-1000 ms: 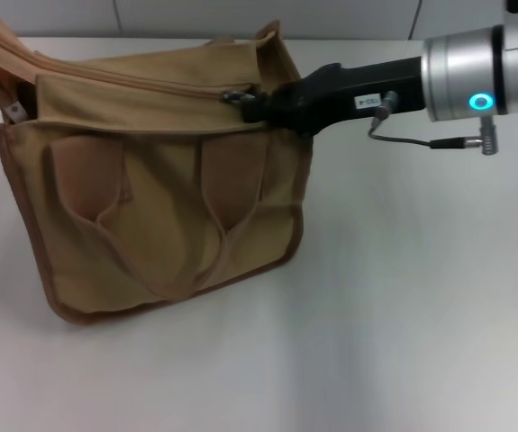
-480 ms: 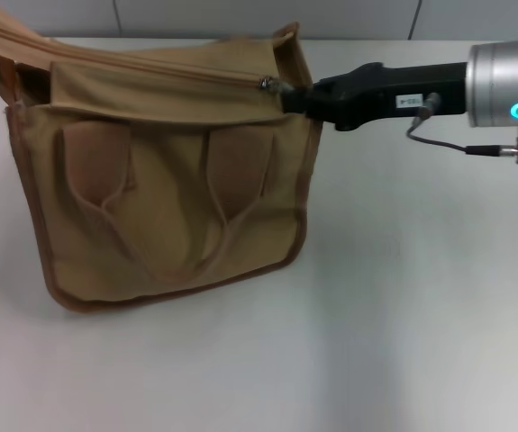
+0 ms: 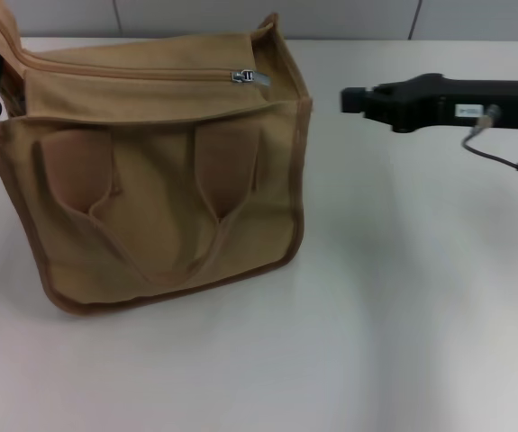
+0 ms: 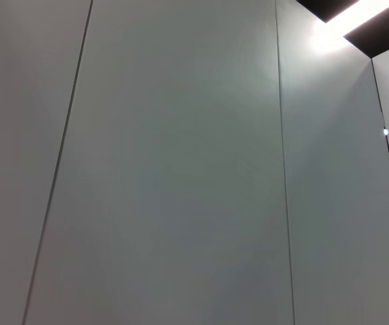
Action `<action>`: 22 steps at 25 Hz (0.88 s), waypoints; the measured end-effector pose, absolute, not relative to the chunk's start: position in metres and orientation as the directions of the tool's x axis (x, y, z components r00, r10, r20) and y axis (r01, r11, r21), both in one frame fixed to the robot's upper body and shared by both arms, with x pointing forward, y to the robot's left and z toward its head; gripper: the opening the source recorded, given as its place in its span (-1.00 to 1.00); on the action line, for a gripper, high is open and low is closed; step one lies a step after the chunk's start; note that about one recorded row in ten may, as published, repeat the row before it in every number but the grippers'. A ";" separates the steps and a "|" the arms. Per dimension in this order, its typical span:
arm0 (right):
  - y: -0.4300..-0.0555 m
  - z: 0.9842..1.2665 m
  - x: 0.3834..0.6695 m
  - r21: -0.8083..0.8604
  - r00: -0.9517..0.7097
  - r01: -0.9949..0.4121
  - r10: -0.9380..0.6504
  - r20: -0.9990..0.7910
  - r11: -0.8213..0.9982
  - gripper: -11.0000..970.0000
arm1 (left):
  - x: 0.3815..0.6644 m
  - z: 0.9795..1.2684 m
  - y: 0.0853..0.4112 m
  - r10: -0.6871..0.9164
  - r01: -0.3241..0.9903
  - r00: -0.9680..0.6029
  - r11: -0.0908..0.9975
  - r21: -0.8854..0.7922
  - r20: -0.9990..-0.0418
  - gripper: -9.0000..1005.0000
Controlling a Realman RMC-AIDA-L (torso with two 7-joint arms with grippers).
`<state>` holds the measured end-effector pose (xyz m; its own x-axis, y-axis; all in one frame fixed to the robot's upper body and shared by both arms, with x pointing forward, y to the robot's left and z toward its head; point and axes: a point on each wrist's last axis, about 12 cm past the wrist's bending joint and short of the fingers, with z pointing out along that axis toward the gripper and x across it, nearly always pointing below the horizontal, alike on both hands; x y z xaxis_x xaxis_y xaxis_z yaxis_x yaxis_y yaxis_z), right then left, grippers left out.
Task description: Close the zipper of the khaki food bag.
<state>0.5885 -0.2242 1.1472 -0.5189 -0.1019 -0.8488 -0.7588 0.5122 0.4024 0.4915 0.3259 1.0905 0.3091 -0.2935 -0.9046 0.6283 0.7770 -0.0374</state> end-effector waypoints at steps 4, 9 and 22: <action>-0.245 1.140 0.579 0.399 -0.487 -0.756 -0.038 -0.873 0.518 -0.96 | 0.493 1.091 0.325 -0.294 0.628 0.306 0.777 -0.040 -0.905 -0.83; -0.256 1.133 0.568 0.407 -0.428 -0.786 0.065 -0.901 0.466 -0.94 | 0.492 1.090 0.327 -0.318 0.619 0.299 0.782 -0.071 -0.900 -0.83; -0.257 1.110 0.546 0.335 -0.313 -0.862 0.120 -0.942 0.381 -0.26 | 0.488 1.088 0.339 -0.401 0.636 0.175 0.743 -0.208 -0.899 -0.83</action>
